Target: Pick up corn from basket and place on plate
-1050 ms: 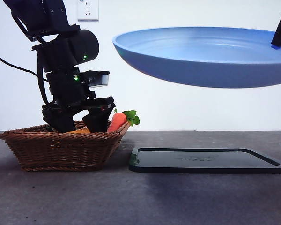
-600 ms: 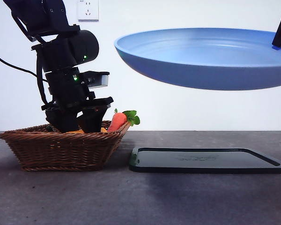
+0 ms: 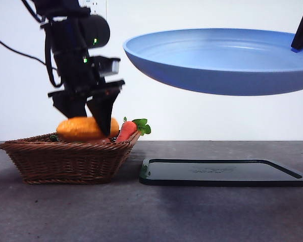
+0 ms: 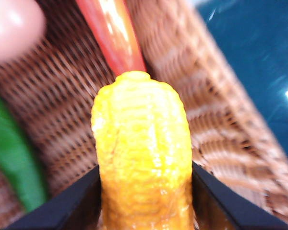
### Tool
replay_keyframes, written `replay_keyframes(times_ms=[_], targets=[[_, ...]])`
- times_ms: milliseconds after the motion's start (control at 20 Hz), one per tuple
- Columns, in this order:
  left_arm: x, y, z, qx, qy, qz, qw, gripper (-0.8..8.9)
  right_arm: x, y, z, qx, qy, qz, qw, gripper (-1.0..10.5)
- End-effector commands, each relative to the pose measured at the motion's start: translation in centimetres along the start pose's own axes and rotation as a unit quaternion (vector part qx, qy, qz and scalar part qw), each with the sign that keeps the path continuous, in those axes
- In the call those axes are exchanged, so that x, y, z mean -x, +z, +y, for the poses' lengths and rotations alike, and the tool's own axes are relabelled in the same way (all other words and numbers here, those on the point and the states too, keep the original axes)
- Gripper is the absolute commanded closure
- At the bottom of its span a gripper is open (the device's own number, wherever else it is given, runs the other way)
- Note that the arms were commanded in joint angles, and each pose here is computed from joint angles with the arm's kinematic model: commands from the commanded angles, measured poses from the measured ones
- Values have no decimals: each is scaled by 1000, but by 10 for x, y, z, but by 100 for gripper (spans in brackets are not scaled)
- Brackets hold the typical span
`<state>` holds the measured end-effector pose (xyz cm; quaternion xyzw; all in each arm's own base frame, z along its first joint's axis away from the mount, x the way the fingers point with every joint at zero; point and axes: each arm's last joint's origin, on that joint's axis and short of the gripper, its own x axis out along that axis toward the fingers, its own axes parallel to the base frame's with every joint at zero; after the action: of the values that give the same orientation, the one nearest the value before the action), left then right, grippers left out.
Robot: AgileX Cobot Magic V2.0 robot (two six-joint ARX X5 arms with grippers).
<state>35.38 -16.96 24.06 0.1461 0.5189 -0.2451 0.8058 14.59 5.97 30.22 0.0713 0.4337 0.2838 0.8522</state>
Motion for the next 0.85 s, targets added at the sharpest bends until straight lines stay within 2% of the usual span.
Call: replay_keyframes(times_ms=[50, 200, 450, 850], targets=[[14, 11, -3, 0, -14, -12, 1000, 572, -1, 7, 1, -8, -3, -9, 1000, 945], [34, 16, -5, 8, -39, -31, 999, 572, -9, 10, -3, -15, -22, 0, 1000, 944], [71, 17, -11, 11, -89, -75, 993, 572, -28, 19, -10, -24, -24, 17, 999, 944], [123, 6, -24, -1, -178, -121, 976, 572, -72, 34, -25, -51, -25, 45, 997, 944]])
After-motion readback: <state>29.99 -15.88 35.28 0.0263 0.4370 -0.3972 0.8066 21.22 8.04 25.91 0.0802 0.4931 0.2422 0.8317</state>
